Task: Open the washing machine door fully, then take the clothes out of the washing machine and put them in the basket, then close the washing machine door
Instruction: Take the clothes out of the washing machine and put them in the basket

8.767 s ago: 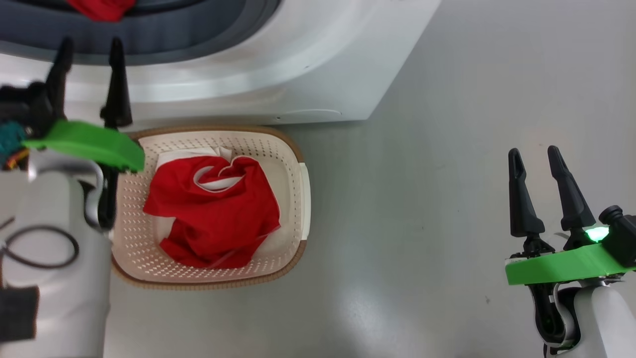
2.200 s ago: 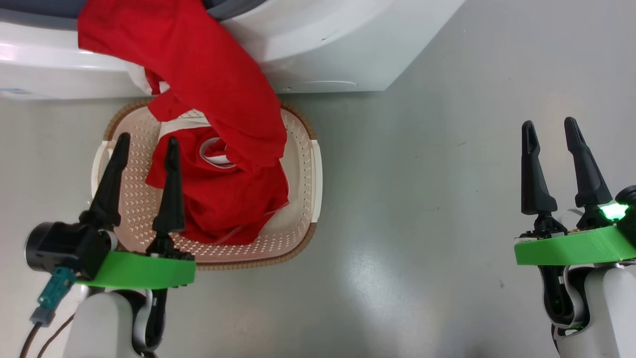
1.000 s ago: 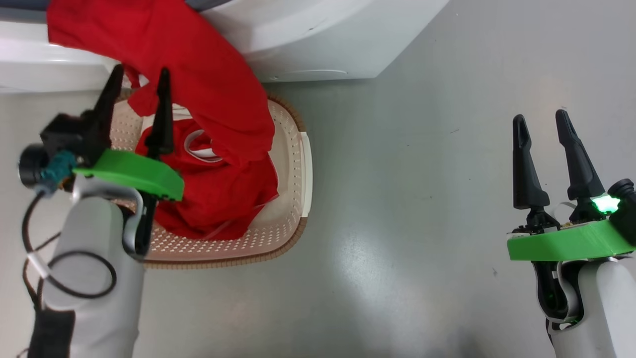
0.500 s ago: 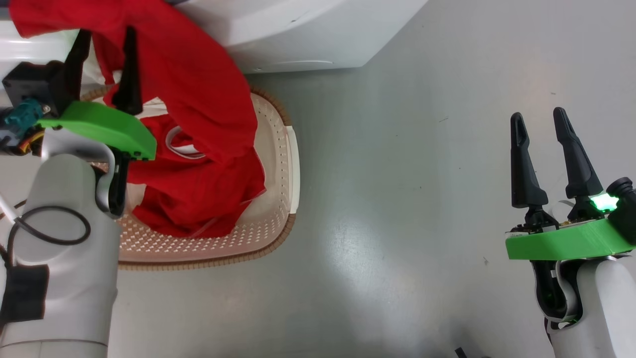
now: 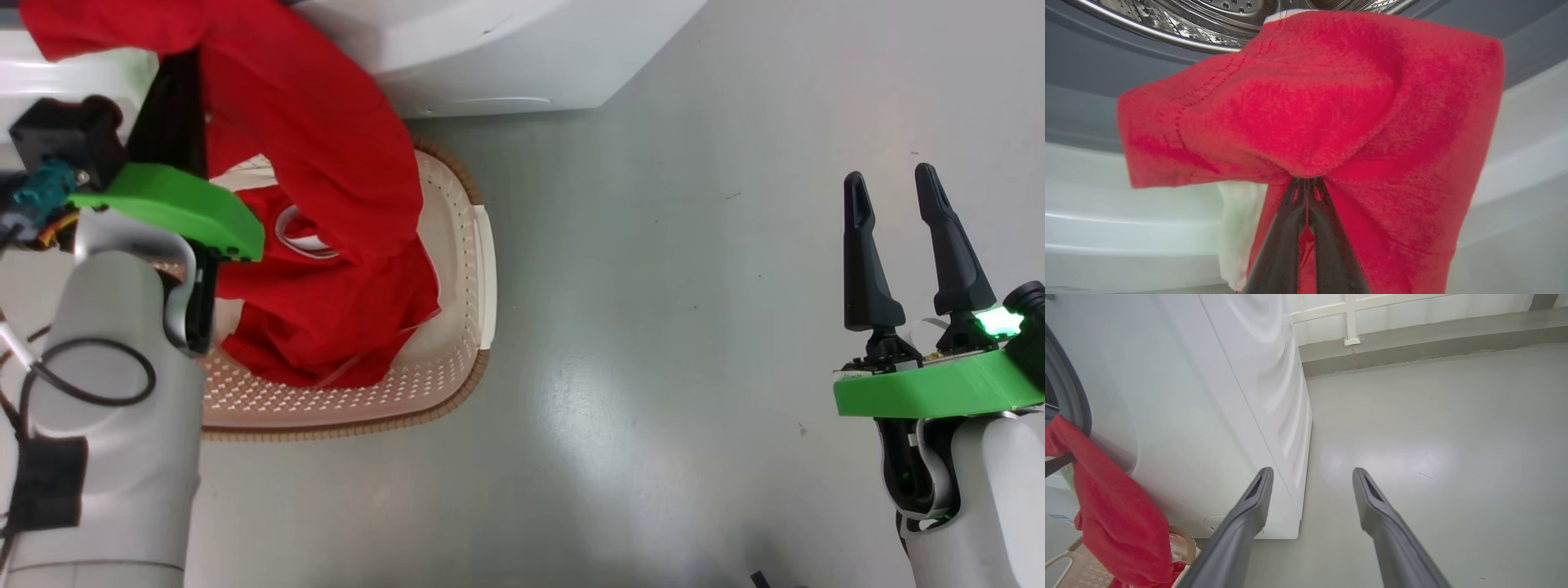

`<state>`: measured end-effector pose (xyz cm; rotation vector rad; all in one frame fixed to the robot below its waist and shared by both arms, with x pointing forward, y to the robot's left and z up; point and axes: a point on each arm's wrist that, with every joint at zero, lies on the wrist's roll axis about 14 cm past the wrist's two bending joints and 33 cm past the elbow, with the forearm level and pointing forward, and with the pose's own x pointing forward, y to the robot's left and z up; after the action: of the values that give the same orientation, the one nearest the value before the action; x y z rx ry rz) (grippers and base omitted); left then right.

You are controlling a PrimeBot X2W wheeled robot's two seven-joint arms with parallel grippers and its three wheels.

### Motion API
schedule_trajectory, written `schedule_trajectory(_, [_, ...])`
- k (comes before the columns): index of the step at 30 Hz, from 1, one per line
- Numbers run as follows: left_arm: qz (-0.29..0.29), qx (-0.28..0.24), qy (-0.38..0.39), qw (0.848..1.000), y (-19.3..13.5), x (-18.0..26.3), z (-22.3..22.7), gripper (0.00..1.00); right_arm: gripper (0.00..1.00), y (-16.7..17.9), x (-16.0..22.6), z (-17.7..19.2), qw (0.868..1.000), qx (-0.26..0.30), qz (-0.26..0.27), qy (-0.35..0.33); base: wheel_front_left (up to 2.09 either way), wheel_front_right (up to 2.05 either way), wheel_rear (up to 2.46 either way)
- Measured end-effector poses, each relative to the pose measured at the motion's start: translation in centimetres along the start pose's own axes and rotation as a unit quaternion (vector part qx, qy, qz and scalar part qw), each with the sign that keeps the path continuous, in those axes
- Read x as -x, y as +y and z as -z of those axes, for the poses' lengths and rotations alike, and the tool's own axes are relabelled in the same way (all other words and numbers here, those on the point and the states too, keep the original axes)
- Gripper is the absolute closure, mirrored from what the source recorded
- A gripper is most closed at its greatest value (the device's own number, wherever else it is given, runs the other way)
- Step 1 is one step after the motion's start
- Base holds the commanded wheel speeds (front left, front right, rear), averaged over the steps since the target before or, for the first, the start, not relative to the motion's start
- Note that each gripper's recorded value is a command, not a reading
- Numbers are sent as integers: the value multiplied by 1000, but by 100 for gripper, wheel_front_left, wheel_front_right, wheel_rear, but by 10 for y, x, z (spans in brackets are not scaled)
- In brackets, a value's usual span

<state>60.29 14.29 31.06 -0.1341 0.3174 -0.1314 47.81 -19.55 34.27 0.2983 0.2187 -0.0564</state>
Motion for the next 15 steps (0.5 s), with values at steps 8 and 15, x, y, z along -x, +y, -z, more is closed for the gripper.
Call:
schedule_trajectory(8, [-9, 20, 20, 1000, 1, 22, 21, 100, 0, 6, -2, 0, 1000, -4, -7, -2, 0, 0, 0])
schedule_trajectory(15, [-19, 33, 58, 998, 2, 46, 50, 100, 0, 10, -4, -1, 1000, -6, -12, -4, 0, 0, 0])
